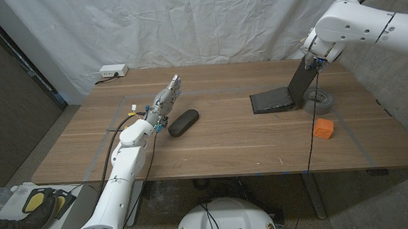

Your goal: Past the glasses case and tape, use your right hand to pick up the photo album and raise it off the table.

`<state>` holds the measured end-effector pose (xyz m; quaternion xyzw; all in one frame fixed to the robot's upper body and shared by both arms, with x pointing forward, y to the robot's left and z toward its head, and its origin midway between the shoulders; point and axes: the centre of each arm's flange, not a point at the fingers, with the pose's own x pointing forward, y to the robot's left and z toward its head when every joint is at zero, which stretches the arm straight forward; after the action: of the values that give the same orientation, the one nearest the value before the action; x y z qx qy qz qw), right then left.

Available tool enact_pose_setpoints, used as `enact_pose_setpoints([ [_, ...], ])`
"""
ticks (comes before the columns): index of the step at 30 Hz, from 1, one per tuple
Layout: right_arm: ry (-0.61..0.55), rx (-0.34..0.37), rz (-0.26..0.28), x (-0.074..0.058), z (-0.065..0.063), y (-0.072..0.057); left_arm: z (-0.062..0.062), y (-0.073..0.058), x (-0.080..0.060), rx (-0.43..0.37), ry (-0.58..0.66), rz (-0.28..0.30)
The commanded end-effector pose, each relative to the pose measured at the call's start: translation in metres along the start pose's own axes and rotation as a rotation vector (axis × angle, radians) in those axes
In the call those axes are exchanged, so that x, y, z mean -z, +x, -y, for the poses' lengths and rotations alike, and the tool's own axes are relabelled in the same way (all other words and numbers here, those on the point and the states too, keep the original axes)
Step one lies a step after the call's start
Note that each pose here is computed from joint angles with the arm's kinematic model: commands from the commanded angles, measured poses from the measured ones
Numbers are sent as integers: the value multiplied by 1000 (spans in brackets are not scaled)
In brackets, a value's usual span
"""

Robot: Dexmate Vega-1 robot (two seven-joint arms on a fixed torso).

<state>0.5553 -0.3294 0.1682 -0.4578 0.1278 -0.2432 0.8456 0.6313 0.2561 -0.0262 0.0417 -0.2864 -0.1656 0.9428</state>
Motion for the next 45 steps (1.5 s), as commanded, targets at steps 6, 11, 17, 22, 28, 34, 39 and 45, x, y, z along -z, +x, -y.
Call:
enact_pose_setpoints([
  [6, -2, 18, 13, 0, 12, -13, 3, 2, -2, 5, -1, 10],
  [11, -4, 21, 19, -1, 14, -16, 4, 2, -2, 4, -1, 12],
  [17, -2, 28, 30, -2, 17, -19, 6, 4, 0, 7, -7, 8],
  [22, 7, 34, 44, -1, 19, -21, 7, 4, 1, 5, -6, 6],
  [28, 16, 46, 63, 0, 22, -25, 8, 5, 0, 8, -4, 5],
  [34, 18, 52, 74, 0, 25, -28, 9, 5, 1, 10, -4, 3],
  [39, 18, 58, 82, -1, 28, -31, 10, 4, 0, 10, -5, 5],
  [45, 17, 67, 91, -3, 33, -37, 10, 3, -2, 4, -3, 13],
])
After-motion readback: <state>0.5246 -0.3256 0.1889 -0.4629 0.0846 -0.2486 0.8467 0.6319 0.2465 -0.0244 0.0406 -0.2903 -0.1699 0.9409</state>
